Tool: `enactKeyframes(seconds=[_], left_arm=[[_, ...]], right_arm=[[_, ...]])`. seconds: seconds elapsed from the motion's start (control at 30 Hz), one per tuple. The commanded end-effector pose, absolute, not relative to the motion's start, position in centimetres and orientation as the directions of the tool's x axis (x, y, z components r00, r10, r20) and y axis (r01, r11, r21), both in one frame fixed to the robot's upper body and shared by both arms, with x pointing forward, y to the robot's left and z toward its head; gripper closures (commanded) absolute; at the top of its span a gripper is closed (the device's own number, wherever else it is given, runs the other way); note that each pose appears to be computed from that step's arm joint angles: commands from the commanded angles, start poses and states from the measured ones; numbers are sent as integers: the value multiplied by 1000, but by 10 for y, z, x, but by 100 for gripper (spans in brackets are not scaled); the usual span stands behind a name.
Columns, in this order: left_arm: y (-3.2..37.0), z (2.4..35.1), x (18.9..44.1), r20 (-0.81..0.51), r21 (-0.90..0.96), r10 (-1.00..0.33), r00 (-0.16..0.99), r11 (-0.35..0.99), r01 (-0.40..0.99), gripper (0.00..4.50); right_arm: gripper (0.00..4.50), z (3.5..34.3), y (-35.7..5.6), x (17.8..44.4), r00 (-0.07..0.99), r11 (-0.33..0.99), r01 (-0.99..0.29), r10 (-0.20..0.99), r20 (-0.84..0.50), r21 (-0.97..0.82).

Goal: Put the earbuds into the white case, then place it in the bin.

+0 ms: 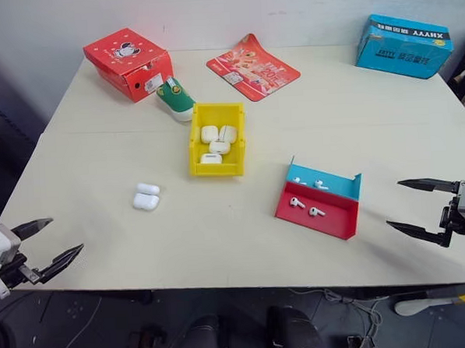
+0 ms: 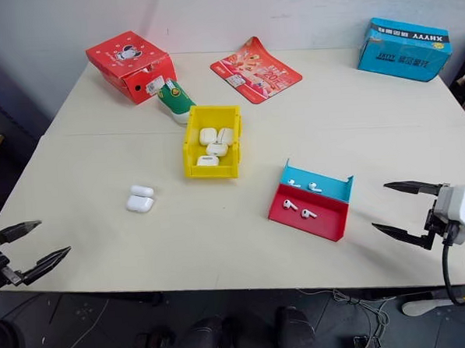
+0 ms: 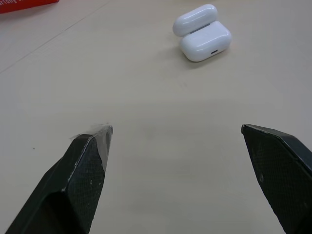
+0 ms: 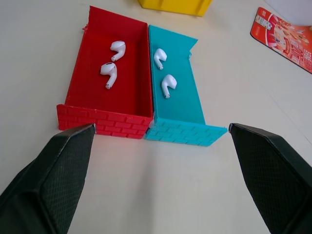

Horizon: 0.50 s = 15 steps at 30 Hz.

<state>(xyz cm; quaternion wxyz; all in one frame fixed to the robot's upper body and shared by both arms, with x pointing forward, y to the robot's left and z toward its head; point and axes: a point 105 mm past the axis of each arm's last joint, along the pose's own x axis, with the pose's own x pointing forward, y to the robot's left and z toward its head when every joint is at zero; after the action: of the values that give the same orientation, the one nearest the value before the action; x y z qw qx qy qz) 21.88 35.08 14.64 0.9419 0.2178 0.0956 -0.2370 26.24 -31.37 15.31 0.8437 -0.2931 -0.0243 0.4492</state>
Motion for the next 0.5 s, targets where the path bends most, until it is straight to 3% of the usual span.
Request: enactKeyframes(seconds=[0.03,0.3,0.5], left_arm=[[349,158,221,-245,408,-399,884,784,467,4],[353,160,219,-270,366,-389,881,805,467,4],[391,152,203,-365,314,-208,907,890,331,4]], right_arm=[[0,154,-315,261,600,429,-734,772,-209,-526],[0,166,-297,268,574,450,-733,812,-109,-510],[0,189,-254,268,451,405,-743,891,49,-534]])
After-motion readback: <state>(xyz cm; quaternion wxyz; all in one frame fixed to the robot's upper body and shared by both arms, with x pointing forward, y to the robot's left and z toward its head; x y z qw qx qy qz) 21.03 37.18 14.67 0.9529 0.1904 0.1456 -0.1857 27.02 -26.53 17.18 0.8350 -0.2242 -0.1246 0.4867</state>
